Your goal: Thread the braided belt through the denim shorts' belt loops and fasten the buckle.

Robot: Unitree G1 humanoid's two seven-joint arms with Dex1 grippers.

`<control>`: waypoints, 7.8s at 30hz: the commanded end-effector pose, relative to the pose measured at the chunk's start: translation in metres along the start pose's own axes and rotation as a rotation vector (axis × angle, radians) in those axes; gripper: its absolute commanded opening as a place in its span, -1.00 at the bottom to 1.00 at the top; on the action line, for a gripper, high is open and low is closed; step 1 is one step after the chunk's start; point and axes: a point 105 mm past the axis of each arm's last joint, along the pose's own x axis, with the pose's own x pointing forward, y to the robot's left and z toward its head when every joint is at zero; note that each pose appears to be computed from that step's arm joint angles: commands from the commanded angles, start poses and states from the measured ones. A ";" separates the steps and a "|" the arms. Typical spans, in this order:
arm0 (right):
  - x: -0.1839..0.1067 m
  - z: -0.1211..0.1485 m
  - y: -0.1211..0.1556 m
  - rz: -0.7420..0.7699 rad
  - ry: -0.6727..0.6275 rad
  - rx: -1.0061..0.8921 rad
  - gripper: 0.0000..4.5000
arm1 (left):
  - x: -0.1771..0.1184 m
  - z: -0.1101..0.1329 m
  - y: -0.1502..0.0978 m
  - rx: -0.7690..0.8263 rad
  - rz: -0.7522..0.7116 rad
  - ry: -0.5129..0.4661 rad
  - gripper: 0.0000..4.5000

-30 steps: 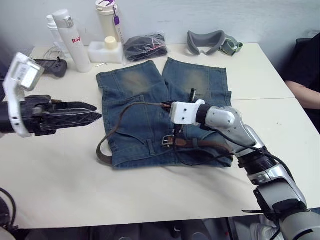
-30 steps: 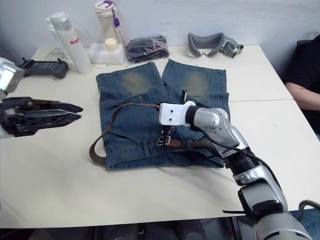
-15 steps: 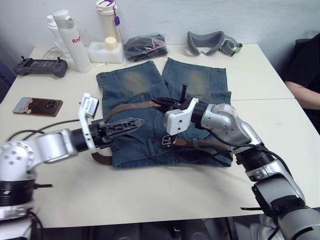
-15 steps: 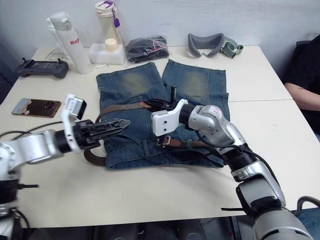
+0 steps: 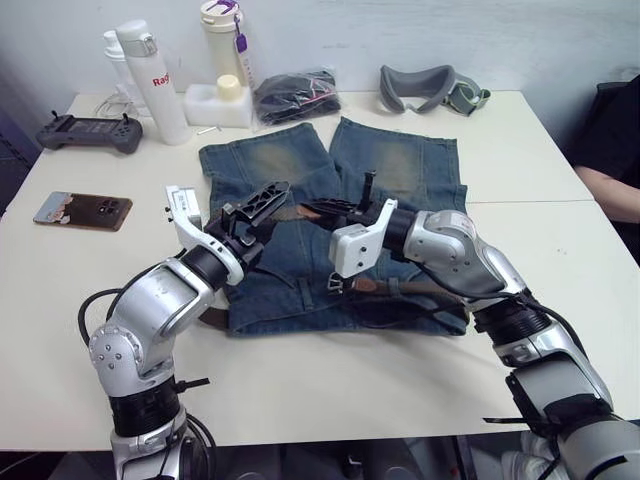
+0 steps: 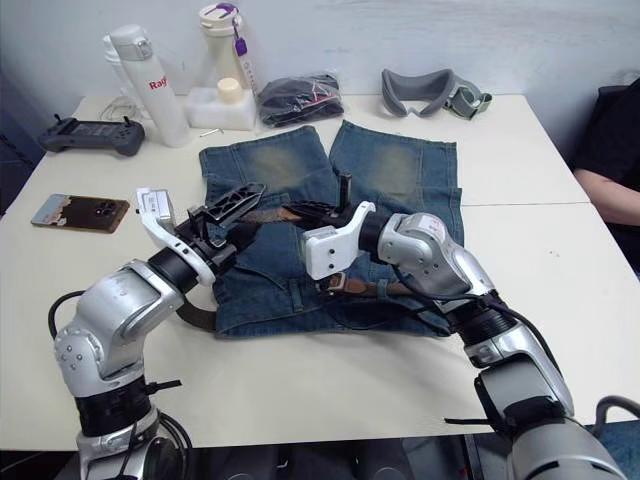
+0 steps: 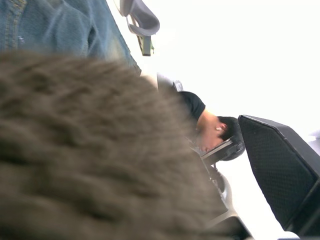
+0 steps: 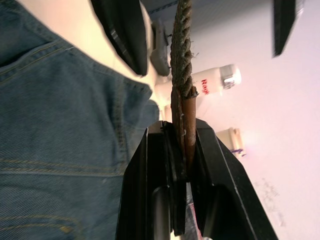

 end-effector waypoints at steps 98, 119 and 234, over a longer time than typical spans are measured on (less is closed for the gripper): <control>-0.072 -0.018 0.077 0.416 0.203 0.187 0.97 | -0.007 -0.114 0.140 -0.001 0.506 0.471 -1.00; -0.056 0.013 0.115 0.554 0.000 0.036 0.97 | -0.004 -0.123 0.138 -0.034 0.488 0.514 -1.00; -0.141 -0.045 0.004 0.379 0.158 0.033 -1.00 | -0.108 -0.008 0.001 0.540 -0.257 0.614 0.96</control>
